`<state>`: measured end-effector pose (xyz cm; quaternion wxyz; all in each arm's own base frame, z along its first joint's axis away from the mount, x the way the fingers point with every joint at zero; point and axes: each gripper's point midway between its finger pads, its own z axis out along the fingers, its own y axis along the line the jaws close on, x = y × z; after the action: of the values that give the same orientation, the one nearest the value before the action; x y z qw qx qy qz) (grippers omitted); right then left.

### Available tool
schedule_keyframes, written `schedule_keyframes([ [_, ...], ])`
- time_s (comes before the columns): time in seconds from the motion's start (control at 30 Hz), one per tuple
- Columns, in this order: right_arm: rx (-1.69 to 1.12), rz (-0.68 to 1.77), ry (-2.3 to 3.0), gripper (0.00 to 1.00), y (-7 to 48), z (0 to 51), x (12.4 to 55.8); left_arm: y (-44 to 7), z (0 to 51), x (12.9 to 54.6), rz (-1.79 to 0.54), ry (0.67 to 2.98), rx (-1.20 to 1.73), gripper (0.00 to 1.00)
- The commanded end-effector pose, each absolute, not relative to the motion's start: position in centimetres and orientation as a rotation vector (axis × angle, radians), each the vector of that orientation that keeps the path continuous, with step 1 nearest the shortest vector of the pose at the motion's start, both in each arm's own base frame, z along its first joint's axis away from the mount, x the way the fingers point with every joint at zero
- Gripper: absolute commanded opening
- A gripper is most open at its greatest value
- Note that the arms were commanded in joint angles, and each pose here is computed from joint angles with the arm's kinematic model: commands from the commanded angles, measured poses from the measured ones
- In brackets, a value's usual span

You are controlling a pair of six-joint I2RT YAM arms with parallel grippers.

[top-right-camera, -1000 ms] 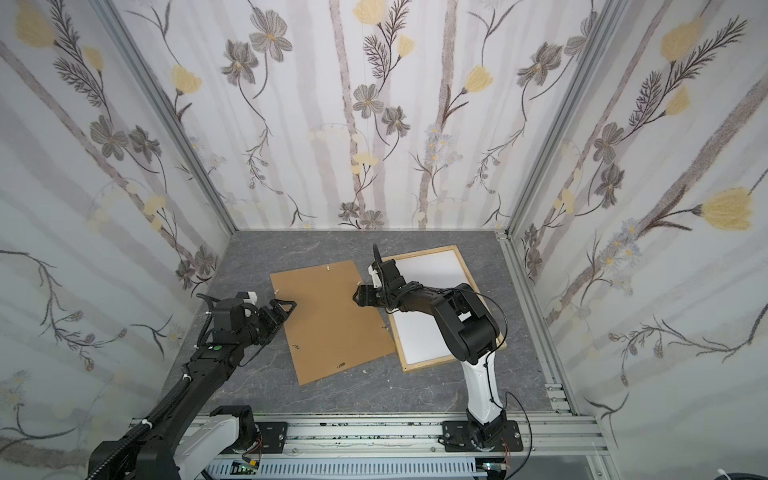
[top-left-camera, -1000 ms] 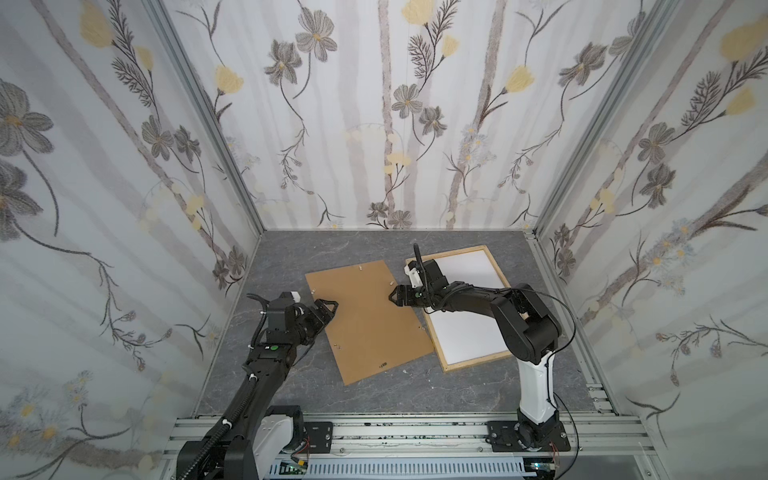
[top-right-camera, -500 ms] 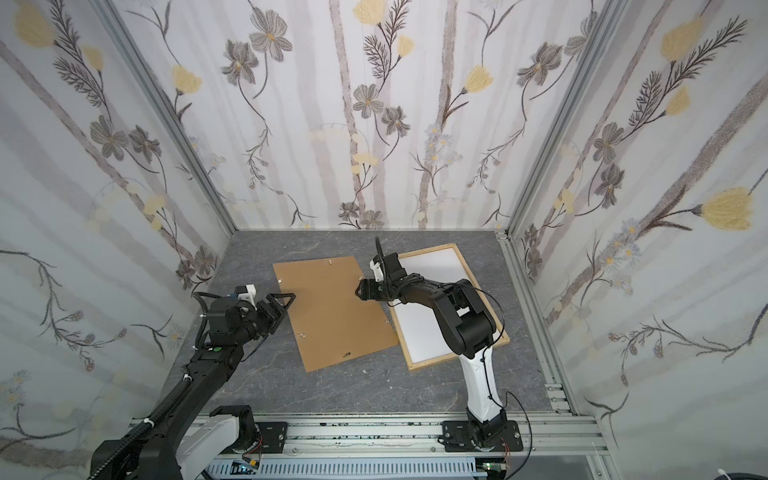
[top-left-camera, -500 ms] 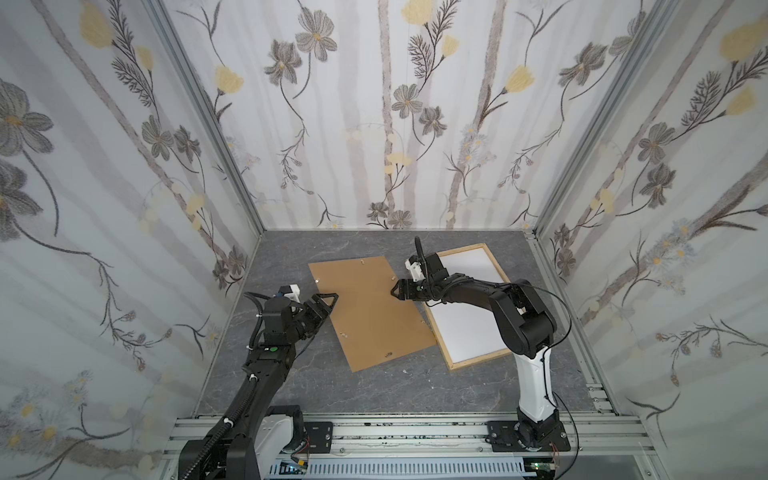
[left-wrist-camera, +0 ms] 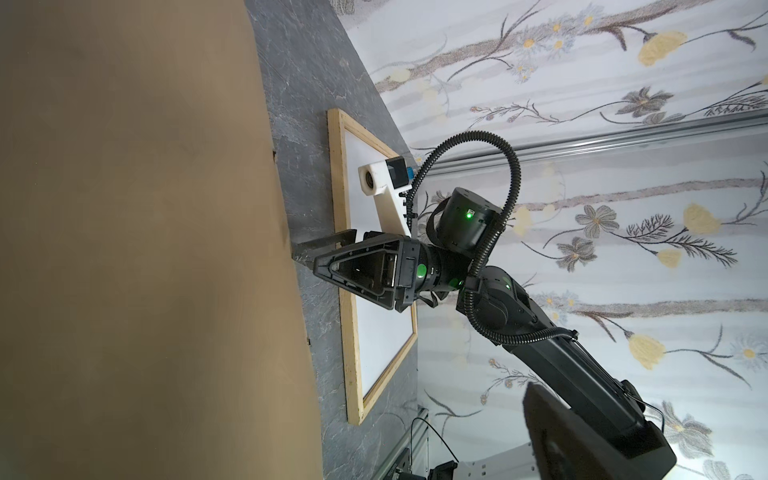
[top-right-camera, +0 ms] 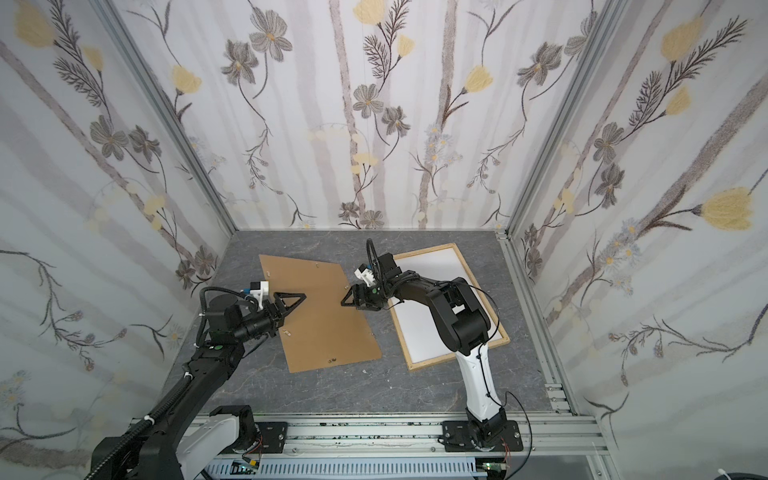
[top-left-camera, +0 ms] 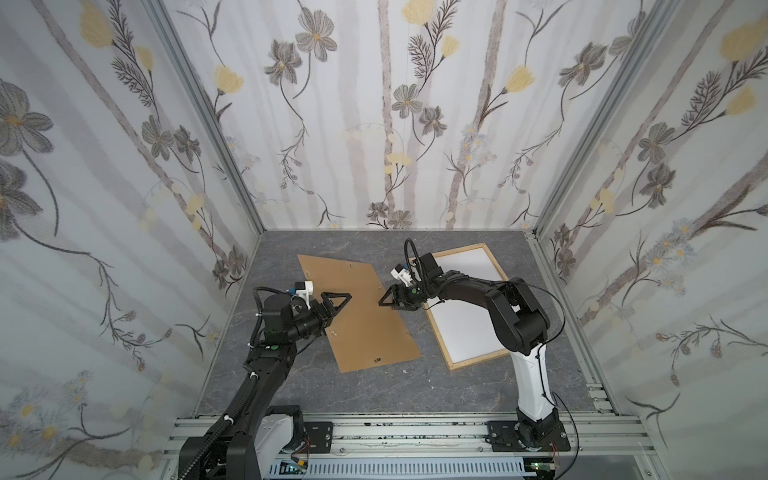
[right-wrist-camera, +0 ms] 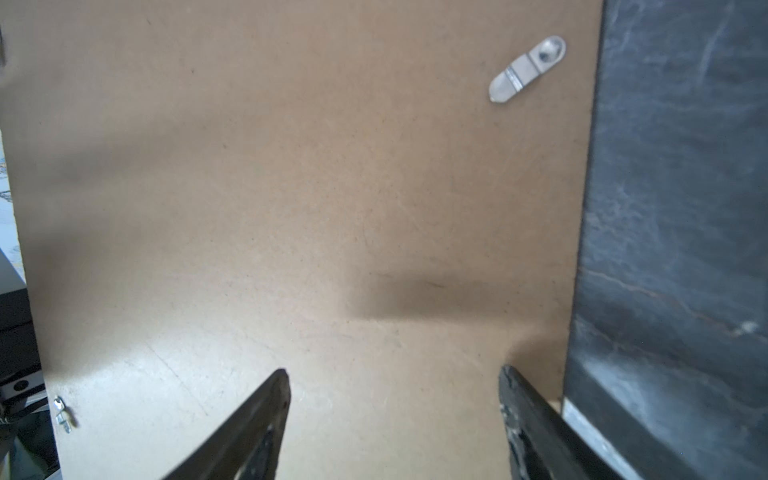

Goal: Put the photo into the frame

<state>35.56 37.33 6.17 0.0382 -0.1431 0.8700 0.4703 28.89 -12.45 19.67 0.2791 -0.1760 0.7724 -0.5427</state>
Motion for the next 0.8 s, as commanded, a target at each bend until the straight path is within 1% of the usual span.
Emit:
schedule_keyframes([
  [0.0, -0.414, 1.456, 2.706, 0.78, 36.5, 5.9, 35.2, -11.7, 18.8, 28.4, -1.369, 2.143, -0.452, 1.00],
  [0.1, -0.402, 1.442, 2.709, 0.78, 35.9, 5.8, 35.5, -10.7, 18.4, 28.4, -1.323, 2.159, -0.486, 1.00],
  [0.17, -0.400, 1.427, 2.709, 0.78, 35.7, 5.8, 35.7, -10.2, 18.3, 28.5, -1.299, 2.164, -0.494, 0.98],
  [0.23, -0.401, 1.411, 2.716, 0.78, 35.5, 5.7, 35.7, -9.9, 18.4, 28.6, -1.285, 2.170, -0.495, 0.93],
  [0.33, -0.398, 1.395, 2.723, 0.77, 35.3, 5.4, 35.8, -9.7, 18.2, 28.8, -1.265, 2.185, -0.494, 0.81],
  [0.43, -0.397, 1.384, 2.728, 0.76, 35.1, 5.1, 35.7, -9.5, 17.8, 28.9, -1.243, 2.204, -0.497, 0.65],
  [0.47, -0.399, 1.382, 2.728, 0.76, 35.1, 5.1, 35.7, -9.4, 17.5, 29.0, -1.237, 2.210, -0.504, 0.61],
  [0.53, -0.400, 1.382, 2.730, 0.75, 35.1, 5.0, 35.5, -9.2, 17.0, 29.1, -1.216, 2.223, -0.518, 0.55],
  [0.6, -0.408, 1.384, 2.722, 0.75, 35.1, 5.2, 35.5, -9.0, 16.5, 29.2, -1.201, 2.234, -0.533, 0.52],
  [0.77, -0.419, 1.387, 2.708, 0.74, 35.0, 5.5, 35.3, -8.8, 15.5, 29.3, -1.174, 2.251, -0.553, 0.33],
])
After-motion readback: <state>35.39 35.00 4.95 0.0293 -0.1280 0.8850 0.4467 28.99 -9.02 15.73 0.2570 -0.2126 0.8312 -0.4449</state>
